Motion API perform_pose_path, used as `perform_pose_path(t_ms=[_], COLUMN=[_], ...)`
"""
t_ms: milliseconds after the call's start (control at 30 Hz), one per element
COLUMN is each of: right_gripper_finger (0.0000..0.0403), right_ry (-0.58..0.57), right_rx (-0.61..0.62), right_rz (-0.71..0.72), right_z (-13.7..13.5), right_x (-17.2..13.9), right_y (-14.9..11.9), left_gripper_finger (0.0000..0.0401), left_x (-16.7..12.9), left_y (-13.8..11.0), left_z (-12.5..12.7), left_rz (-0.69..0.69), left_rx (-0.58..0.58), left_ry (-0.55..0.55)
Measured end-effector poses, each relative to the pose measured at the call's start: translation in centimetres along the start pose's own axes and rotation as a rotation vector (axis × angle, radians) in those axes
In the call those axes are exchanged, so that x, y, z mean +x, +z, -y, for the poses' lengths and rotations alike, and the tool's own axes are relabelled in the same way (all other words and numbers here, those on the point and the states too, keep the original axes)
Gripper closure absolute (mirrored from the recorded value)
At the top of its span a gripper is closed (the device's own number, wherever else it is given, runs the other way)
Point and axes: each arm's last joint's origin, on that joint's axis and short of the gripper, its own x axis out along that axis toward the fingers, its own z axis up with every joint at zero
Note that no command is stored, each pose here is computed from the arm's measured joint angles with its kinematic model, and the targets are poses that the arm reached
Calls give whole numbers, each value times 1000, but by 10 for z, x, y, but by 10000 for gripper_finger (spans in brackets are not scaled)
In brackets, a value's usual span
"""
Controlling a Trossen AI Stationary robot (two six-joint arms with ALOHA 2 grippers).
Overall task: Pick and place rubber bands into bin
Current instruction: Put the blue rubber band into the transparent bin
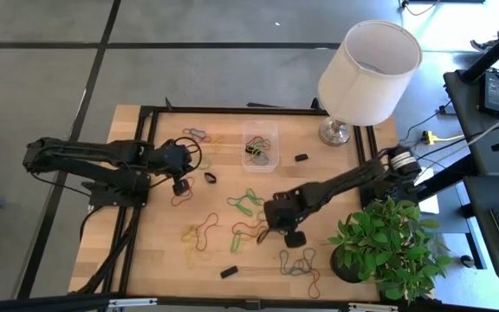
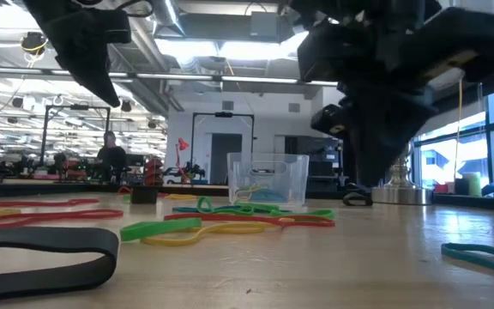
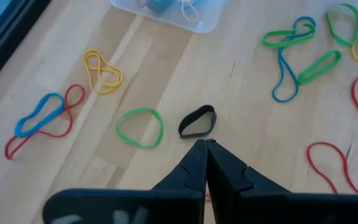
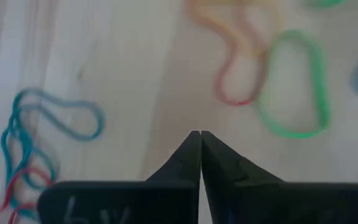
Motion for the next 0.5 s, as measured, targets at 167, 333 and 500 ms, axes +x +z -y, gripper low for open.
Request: perform_pose_path(t_ms=[167,333,500], right_gripper_finger=[346,311,284], right_ry=[16,41,21], right_rx=[-128,-306,-427], right_rz=[-76,-59,-73], right_z=[-23,-49,-72], right_x=[1,3,17], right_y=[13,21,17], left_gripper_finger=[399,399,398], left_x=[-5,-7,-7], left_y=[-2,-4,-4], left_z=[-2,-3,-3], left_rz=[8,1,2], left_rx=[5,-21,-69], left_ry=[-3,-1,-1])
